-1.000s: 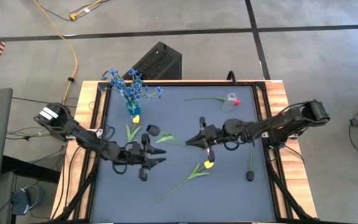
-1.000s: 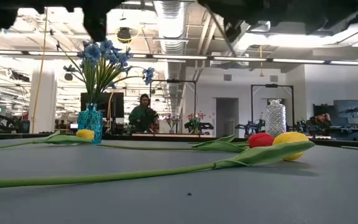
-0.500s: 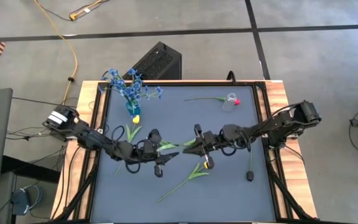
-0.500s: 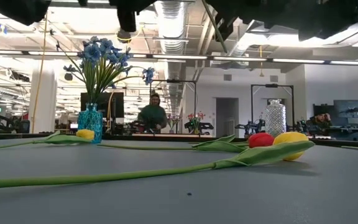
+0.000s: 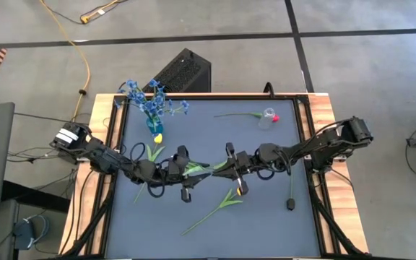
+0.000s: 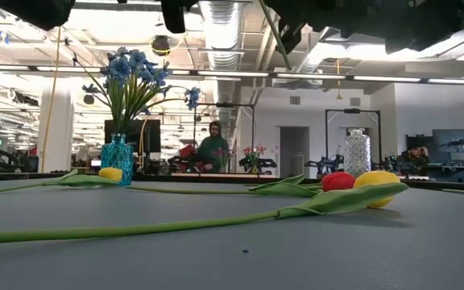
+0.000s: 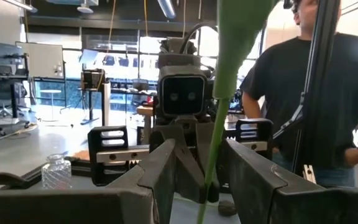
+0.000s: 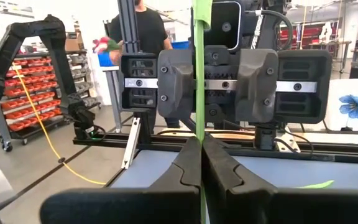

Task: Sort flowers into vase by color
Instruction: Put the left black tulip into the blue vase

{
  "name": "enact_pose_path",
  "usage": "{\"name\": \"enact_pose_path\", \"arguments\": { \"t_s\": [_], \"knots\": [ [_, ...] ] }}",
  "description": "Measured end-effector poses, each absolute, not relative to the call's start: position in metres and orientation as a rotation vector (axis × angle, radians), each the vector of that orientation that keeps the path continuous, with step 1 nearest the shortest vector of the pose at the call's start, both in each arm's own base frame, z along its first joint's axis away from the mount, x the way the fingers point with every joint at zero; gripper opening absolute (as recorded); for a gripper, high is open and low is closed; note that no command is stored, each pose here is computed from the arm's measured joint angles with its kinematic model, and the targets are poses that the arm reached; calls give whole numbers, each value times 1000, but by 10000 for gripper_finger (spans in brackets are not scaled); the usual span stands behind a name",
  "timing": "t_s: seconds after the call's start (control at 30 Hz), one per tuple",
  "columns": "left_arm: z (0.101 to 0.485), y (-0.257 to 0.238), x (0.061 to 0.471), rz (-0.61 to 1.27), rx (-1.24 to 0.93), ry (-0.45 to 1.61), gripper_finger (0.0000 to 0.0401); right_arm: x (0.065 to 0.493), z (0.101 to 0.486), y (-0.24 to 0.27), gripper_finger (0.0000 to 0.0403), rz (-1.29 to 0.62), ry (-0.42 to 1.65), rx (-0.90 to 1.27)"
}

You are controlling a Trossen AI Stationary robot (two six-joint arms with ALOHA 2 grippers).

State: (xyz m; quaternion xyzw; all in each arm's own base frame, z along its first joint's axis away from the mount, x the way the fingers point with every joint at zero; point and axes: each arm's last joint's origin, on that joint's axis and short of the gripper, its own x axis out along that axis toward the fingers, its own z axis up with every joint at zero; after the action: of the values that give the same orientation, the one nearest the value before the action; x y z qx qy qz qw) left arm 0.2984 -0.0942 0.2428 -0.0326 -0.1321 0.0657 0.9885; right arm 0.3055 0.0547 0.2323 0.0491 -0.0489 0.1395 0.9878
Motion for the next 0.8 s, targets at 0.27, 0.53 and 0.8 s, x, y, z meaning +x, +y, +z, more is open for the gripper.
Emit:
{"name": "enact_pose_path", "arguments": {
  "t_s": [0.27,0.53,0.8],
  "knots": [
    [245,-92,299,69,-68,-293,95,306,232,50,24,262,-99,96],
    [245,-92,299,64,-44,-295,7,306,232,51,28,265,-97,79],
    [256,-90,291,53,-47,-236,1,305,233,53,102,269,-99,27]
  ]
}}
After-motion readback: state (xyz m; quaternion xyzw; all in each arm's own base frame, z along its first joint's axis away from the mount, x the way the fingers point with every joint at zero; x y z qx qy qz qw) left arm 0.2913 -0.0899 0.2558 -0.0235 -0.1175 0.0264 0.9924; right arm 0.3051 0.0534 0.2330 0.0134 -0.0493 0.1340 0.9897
